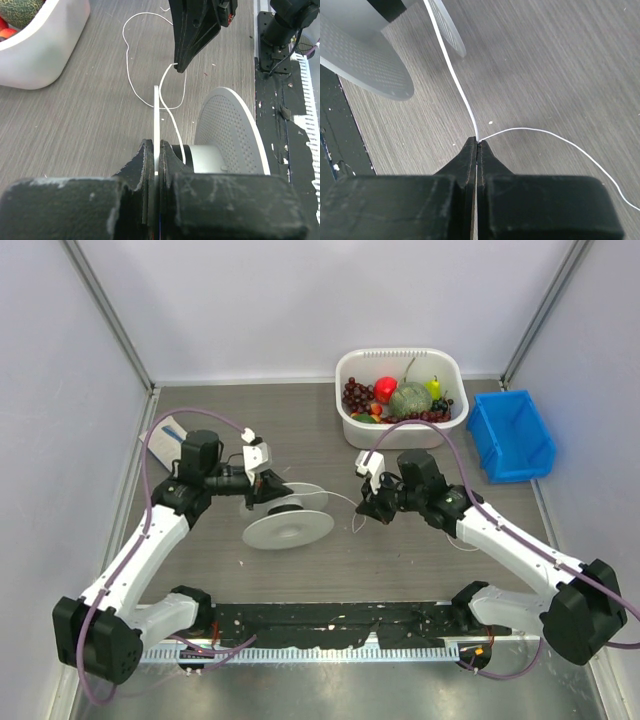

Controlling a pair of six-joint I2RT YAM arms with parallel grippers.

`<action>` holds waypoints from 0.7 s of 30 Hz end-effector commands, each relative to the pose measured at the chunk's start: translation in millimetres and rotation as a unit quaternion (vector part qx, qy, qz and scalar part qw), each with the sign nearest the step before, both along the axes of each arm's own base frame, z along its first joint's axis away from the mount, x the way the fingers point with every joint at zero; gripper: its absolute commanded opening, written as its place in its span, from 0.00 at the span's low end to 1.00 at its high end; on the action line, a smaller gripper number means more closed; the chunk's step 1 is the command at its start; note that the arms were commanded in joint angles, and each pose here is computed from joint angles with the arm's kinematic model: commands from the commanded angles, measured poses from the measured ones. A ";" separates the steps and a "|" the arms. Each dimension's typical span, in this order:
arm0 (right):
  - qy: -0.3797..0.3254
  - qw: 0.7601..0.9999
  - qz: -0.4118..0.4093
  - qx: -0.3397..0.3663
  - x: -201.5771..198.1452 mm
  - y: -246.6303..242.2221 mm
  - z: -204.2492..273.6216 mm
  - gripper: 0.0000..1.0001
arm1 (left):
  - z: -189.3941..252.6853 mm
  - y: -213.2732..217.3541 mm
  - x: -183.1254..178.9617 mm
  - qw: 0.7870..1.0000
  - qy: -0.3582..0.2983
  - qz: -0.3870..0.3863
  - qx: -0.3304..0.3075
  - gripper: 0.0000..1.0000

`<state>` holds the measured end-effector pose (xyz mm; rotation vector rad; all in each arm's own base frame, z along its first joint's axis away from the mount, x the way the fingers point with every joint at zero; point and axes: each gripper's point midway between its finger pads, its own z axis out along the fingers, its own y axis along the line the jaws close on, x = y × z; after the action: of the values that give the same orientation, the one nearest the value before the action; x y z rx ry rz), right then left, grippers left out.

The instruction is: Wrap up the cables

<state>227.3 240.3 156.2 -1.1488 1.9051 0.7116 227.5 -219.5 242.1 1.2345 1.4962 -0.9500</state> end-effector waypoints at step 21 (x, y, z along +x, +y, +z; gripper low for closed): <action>0.001 1.000 -0.002 0.013 -0.2 17.6 -3.8 0.01 | -4.3 7.5 -16.2 1.000 0.008 -0.017 0.023 0.65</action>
<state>216.5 250.9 137.2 -1.1731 1.9412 0.7519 221.8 -215.9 224.9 1.2565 1.5532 -0.9612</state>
